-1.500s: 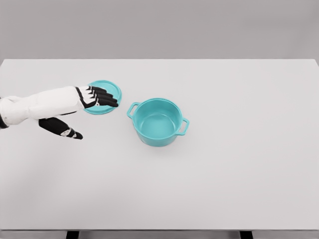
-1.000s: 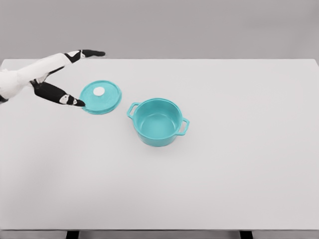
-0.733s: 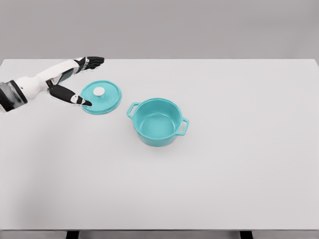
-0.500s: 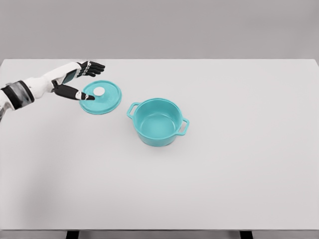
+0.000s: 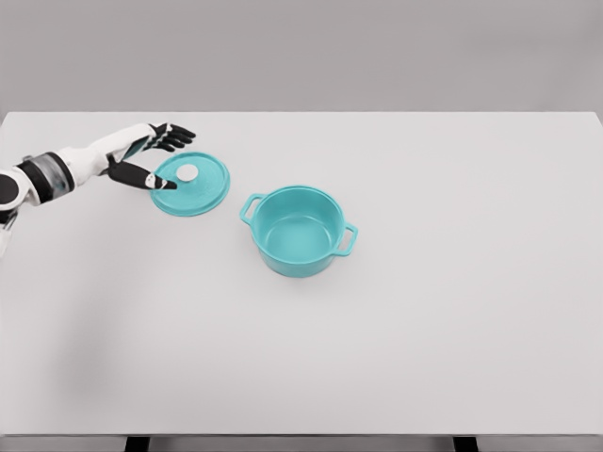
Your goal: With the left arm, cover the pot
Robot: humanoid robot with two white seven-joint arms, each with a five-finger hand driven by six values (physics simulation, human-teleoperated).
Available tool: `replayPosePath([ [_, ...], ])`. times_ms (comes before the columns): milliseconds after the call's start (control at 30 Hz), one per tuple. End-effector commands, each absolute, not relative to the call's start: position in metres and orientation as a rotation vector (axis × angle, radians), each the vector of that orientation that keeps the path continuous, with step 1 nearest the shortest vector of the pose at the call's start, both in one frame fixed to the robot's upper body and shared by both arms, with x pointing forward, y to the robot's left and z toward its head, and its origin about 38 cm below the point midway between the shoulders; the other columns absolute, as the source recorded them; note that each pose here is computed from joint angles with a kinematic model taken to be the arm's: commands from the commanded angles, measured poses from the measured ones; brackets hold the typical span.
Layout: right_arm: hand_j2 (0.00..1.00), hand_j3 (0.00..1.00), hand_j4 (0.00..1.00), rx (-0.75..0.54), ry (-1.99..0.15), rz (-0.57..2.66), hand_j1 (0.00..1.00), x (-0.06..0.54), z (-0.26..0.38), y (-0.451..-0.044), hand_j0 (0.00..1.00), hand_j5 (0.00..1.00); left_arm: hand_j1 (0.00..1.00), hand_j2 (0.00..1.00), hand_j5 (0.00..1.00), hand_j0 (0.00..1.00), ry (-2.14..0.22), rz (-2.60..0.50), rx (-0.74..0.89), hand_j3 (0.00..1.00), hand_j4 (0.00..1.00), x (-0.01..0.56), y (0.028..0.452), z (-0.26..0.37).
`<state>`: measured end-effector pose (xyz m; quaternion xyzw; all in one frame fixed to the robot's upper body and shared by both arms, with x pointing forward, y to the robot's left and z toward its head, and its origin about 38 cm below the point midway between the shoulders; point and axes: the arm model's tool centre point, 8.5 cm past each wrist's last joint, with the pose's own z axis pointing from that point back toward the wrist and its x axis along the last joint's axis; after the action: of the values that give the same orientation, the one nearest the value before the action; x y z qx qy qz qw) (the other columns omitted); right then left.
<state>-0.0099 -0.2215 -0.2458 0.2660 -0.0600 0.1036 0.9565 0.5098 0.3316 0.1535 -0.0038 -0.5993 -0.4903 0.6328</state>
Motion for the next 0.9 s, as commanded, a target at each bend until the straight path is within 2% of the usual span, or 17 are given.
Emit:
replayPosePath([
  [0, 1.00, 1.00, 1.00, 0.540, -0.122, 0.212, 1.00, -0.010, -0.246, -0.221, 1.00, 1.00, 0.83, 0.83, 0.83, 0.83, -1.362, -1.115, -0.009, 0.83, 0.83, 0.511, 0.330, 0.148],
  [867, 1.00, 1.00, 1.00, 0.540, -0.123, 0.210, 1.00, -0.010, -0.246, -0.221, 1.00, 1.00, 0.81, 0.81, 0.81, 0.81, -1.375, -1.111, 0.049, 0.81, 0.81, 0.516, 0.327, 0.140],
])
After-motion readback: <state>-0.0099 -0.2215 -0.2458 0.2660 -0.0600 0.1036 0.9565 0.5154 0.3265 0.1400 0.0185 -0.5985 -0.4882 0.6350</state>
